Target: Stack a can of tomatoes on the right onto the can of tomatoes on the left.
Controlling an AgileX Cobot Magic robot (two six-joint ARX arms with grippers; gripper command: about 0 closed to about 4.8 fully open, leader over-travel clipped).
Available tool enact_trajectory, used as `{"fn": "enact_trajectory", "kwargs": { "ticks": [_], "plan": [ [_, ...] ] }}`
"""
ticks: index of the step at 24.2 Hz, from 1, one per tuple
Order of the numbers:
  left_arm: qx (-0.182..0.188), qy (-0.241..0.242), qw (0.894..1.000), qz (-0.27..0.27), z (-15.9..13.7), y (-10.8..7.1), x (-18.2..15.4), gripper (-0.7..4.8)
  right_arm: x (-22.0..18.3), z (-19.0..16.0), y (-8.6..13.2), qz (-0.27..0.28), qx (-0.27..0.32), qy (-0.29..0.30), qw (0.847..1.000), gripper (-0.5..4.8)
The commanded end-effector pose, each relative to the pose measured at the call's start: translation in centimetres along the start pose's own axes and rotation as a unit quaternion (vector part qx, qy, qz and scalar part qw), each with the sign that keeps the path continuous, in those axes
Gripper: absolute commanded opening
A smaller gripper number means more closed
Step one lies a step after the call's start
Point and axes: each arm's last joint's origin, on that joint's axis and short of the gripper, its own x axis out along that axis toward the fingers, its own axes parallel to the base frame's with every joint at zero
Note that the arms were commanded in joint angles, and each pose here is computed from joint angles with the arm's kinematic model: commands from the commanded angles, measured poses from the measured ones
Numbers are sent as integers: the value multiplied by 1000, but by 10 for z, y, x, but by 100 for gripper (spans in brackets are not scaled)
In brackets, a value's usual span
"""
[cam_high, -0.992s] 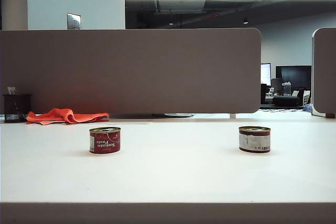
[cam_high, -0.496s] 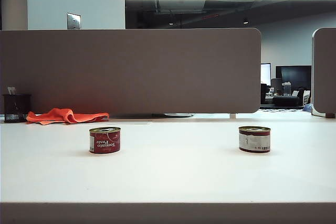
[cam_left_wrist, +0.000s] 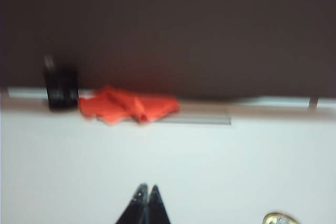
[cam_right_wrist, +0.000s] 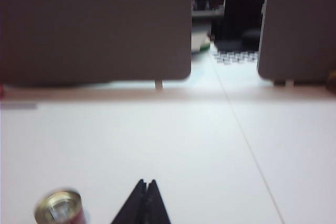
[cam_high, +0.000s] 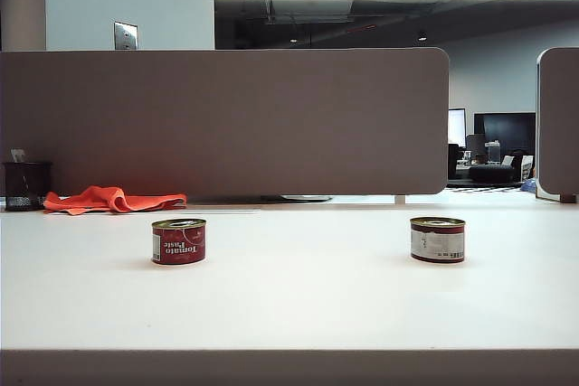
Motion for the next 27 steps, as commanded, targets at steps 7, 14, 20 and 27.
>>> {"fn": "enact_trajectory", "kwargs": {
  "ticks": [7, 14, 20, 27],
  "plan": [
    [62, 154, 982, -93, 60, -8, 27, -6, -19, 76, 5, 54, 7, 20, 998, -6],
    [74, 214, 962, -155, 84, -22, 62, -6, 0, 107, 6, 55, -27, 97, 993, -6],
    [73, 226, 948, -210, 110, -42, 83, -5, 33, 135, 12, 78, -66, 181, 978, -6],
    [66, 224, 945, -227, 119, -49, 84, 45, 67, 147, 34, 128, -91, 253, 955, -6]
  ]
}}
